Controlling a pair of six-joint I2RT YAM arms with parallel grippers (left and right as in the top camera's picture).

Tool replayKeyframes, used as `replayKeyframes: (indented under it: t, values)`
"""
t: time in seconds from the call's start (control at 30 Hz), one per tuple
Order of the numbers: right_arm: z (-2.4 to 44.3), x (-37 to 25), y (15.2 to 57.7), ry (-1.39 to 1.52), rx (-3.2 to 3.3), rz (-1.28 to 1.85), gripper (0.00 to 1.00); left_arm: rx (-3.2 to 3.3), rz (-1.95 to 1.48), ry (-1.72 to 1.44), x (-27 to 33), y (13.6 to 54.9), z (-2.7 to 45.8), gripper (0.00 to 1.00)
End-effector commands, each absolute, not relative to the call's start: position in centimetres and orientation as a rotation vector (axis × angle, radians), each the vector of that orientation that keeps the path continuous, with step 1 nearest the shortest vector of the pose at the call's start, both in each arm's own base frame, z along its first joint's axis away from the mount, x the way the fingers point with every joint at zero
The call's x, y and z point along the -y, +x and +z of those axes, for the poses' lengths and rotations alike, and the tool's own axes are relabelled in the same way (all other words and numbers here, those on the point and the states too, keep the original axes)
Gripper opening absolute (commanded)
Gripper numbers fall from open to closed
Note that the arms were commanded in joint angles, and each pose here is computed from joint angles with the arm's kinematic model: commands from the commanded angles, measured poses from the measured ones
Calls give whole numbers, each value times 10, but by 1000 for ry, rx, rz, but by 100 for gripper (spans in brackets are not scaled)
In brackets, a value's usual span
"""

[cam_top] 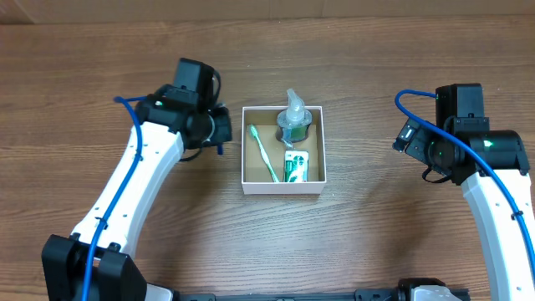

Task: Pack container
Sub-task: 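Place the blue razor in the box and release it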

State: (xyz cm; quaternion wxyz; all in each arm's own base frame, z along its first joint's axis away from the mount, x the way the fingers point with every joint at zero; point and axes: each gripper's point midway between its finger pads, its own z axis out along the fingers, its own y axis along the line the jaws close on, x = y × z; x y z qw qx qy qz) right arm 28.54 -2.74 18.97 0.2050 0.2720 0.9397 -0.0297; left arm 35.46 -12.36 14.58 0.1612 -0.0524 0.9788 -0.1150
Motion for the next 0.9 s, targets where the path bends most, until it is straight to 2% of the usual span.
replayKeyframes:
  t: [0.0,0.13,0.33,0.37,0.4,0.43,0.47,0.63,0.7,0.87]
  values:
    - [200,30,289,758,-2583,-84,100,-2764,-459,-83,166,352,157,4]
    - [200,30,289,758,-2583,-84,100,-2738,-478,20,199,344,160,4]
    - [200,30,289,758,-2583,-84,100,-2739,-421,0,211,335,157,4]
    - [200,30,289,758,-2583,-85,100,-2741,-422,-8,211,335,157,8]
    - [200,30,289,758,-2583,-84,100,-2742,-421,-8,211,335,157,26]
    - [200,30,289,758,-2583,-84,100,-2741,-421,-8,211,335,157,62]
    - [200,30,289,758,-2583,-84,100,-2741,-421,-8,211,335,157,75]
    - [200,30,289,757,-2583,-85,100,-2735,-396,39,203,339,157,77]
    - [200,30,289,758,-2583,-84,100,-2744,-370,49,192,342,155,81]
    - [200,30,289,758,-2583,-84,100,-2838,-191,-153,119,342,143,88]
